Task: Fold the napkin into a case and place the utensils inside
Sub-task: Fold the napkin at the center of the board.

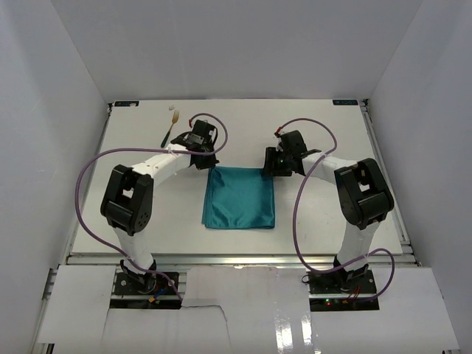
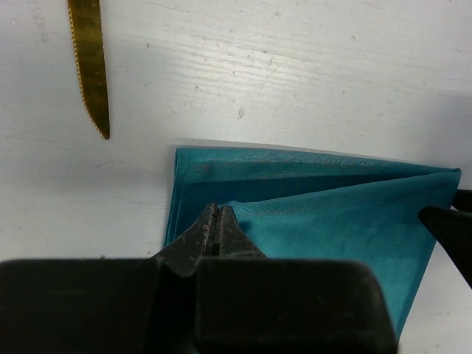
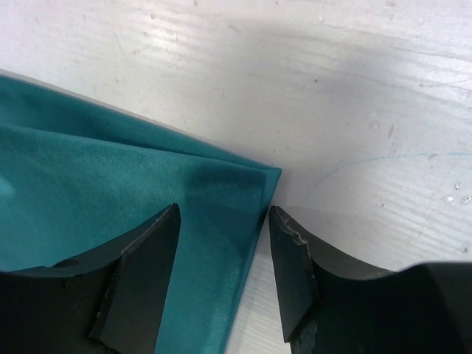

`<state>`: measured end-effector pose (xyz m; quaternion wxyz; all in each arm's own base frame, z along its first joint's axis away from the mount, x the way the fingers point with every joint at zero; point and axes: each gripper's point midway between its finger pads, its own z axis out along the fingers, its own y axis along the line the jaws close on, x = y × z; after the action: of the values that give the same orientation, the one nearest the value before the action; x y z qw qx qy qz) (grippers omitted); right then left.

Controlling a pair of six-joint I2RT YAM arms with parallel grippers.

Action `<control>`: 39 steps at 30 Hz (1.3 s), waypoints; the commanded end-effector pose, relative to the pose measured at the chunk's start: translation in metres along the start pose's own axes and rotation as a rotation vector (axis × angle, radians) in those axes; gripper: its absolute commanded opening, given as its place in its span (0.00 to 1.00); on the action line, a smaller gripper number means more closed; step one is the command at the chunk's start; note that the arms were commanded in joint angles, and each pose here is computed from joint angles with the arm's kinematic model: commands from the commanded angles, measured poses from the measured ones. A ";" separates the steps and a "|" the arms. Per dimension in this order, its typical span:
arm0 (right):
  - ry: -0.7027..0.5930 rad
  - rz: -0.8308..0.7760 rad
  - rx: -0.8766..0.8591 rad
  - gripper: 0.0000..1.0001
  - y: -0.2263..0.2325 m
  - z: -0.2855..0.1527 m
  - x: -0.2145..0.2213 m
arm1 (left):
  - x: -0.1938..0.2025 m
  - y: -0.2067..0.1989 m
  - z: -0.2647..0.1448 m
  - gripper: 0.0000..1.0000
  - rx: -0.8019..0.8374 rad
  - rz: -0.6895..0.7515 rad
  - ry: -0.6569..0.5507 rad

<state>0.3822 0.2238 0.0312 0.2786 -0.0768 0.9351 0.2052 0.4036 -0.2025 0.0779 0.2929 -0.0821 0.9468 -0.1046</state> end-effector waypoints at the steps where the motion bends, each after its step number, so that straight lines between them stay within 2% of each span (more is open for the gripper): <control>1: -0.048 0.069 -0.062 0.57 0.005 0.004 -0.019 | -0.023 -0.015 -0.021 0.00 0.050 0.015 -0.065; 3: -0.043 0.083 -0.067 0.52 0.003 0.006 -0.017 | -0.024 -0.015 -0.018 0.00 0.040 0.017 -0.063; 10: -0.032 0.097 -0.049 0.48 -0.004 0.010 -0.012 | -0.028 0.000 0.001 0.00 -0.071 0.010 -0.065; 14: -0.025 0.109 -0.026 0.35 -0.011 0.014 -0.009 | -0.030 0.009 0.022 0.00 -0.134 -0.005 -0.056; 17: -0.010 0.108 -0.011 0.21 -0.015 0.020 -0.005 | -0.031 0.011 0.041 0.00 -0.154 -0.015 -0.042; 21: 0.005 0.091 -0.003 0.17 -0.018 0.025 -0.003 | -0.036 0.017 0.059 0.02 -0.199 -0.033 -0.042; 23: 0.015 0.088 0.009 0.17 -0.020 0.026 -0.003 | -0.042 0.022 0.065 0.11 -0.232 -0.042 -0.055; 24: 0.013 0.085 0.015 0.17 -0.021 0.027 -0.004 | -0.044 0.023 0.066 0.22 -0.241 -0.045 -0.060; 26: 0.007 0.074 0.023 0.17 -0.021 0.026 -0.010 | -0.051 0.020 0.065 0.29 -0.233 -0.045 -0.064; 29: 0.003 0.046 0.032 0.27 -0.020 0.021 -0.020 | -0.059 0.009 0.054 0.35 -0.189 -0.042 -0.073; 31: 0.013 0.025 0.035 0.31 -0.019 0.016 -0.024 | -0.064 0.002 0.044 0.41 -0.155 -0.040 -0.080; 32: -0.002 -0.013 0.022 0.34 -0.014 0.011 -0.036 | -0.070 -0.004 0.032 0.50 -0.130 -0.039 -0.099; 35: -0.009 -0.053 -0.027 0.44 0.002 -0.009 -0.045 | -0.069 -0.012 0.013 0.59 -0.108 -0.018 -0.117; 37: -0.030 -0.067 -0.064 0.53 0.012 -0.019 -0.044 | -0.067 -0.013 -0.003 0.75 -0.102 -0.016 -0.137; 38: -0.064 -0.088 -0.097 0.57 0.024 -0.033 -0.050 | -0.064 -0.015 -0.007 0.80 -0.100 -0.020 -0.140; 39: -0.044 -0.090 -0.128 0.57 0.028 -0.036 -0.035 | -0.056 -0.011 -0.014 0.83 -0.097 -0.029 -0.131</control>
<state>0.4069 0.2237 0.0472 0.2782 -0.0912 0.9315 0.2160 0.4581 -0.1945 0.0709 0.3103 -0.1151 0.9432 -0.0287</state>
